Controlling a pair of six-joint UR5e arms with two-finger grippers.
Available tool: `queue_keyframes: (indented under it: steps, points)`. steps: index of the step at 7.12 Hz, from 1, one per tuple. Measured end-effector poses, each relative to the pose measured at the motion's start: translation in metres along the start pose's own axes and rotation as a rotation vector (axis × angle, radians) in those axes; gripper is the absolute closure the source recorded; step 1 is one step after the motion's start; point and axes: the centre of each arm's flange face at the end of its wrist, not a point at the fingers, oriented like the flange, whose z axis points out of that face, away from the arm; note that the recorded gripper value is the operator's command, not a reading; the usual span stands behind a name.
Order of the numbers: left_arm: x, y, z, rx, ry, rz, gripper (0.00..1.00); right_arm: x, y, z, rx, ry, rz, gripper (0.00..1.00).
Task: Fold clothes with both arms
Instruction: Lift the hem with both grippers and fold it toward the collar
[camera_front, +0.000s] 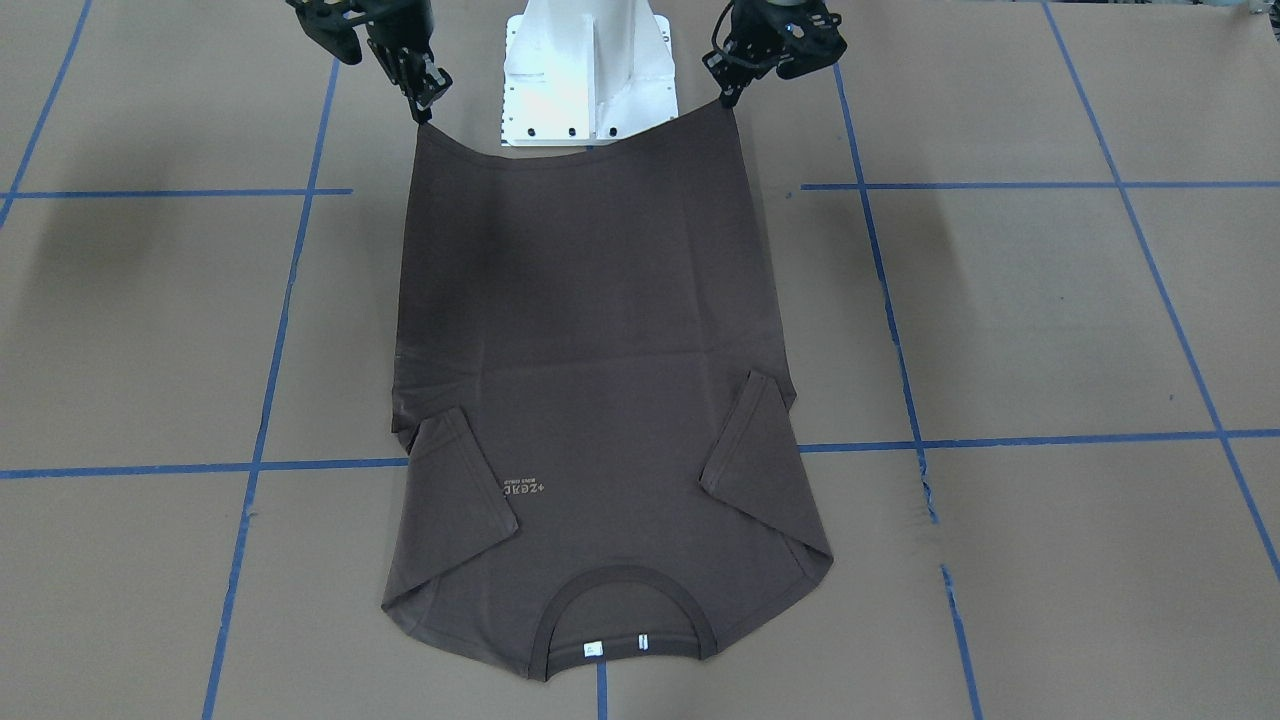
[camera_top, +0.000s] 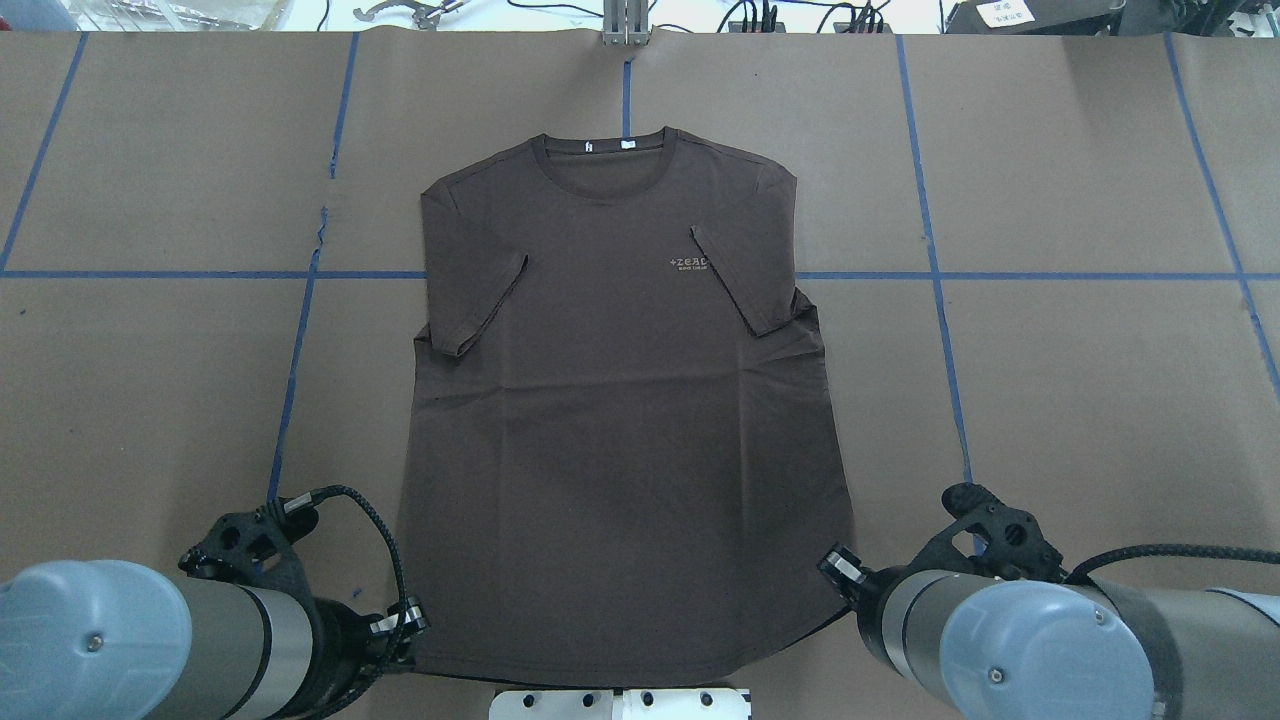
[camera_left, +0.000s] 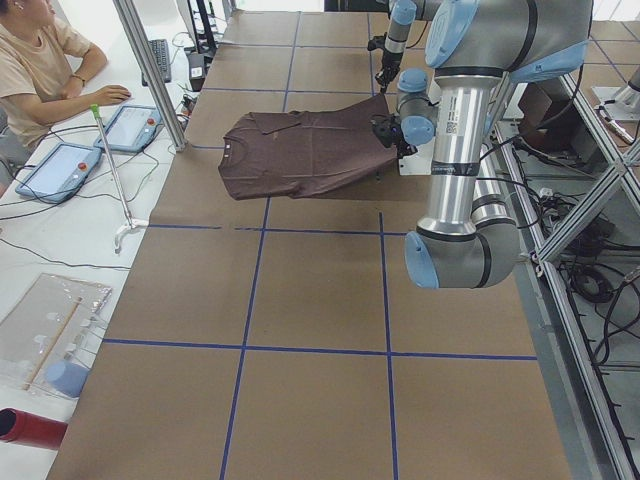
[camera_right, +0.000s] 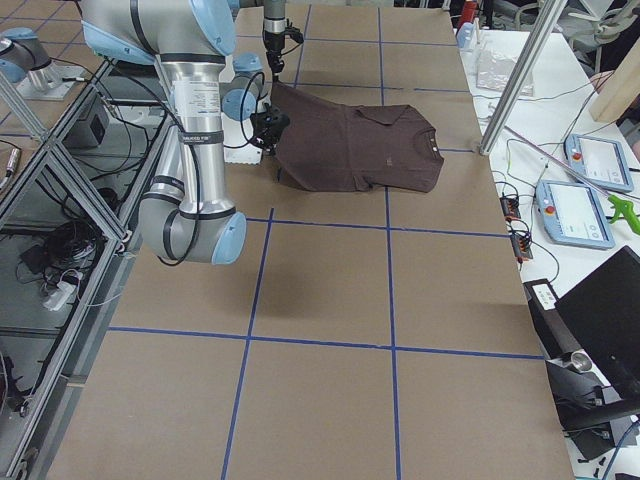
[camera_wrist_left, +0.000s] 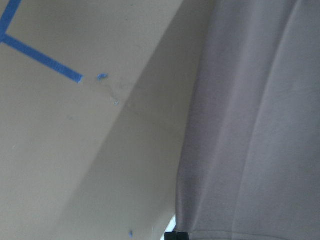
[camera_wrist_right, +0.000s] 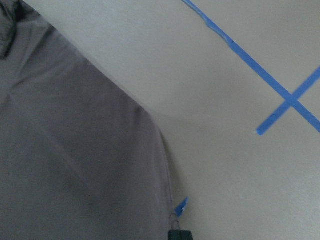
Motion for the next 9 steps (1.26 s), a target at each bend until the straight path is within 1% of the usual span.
queue_keyframes:
  steps: [1, 2, 3, 4, 5, 6, 7, 8, 9]
  points:
    - [0.021, -0.034, -0.012, 0.068, 0.044, 0.05, 1.0, -0.037, -0.017, 0.005, 0.041, -0.035, -0.018, 1.0]
    - [0.047, -0.077, -0.019, 0.154, 0.072, 0.117, 1.0, -0.079, -0.039, 0.013, 0.093, -0.058, -0.039, 1.0]
    - [0.072, -0.128, -0.018, 0.243, 0.077, 0.161, 1.0, -0.118, -0.069, 0.018, 0.147, -0.069, -0.062, 1.0]
    - [0.088, -0.181, -0.014, 0.319, 0.083, 0.192, 1.0, -0.151, -0.106, 0.03, 0.191, -0.071, -0.085, 1.0]
    - [0.094, -0.228, -0.007, 0.374, 0.095, 0.209, 1.0, -0.18, -0.148, 0.058, 0.221, -0.072, -0.107, 1.0]
    - [0.098, -0.268, 0.005, 0.418, 0.102, 0.207, 1.0, -0.213, -0.192, 0.101, 0.246, -0.073, -0.119, 1.0]
    - [0.109, -0.304, 0.022, 0.468, 0.102, 0.196, 1.0, -0.245, -0.231, 0.137, 0.271, -0.074, -0.115, 1.0]
    - [0.121, -0.333, 0.045, 0.513, 0.091, 0.186, 1.0, -0.266, -0.26, 0.153, 0.294, -0.067, -0.11, 1.0]
    - [0.127, -0.358, 0.071, 0.542, 0.086, 0.181, 1.0, -0.278, -0.28, 0.159, 0.311, -0.057, -0.109, 1.0]
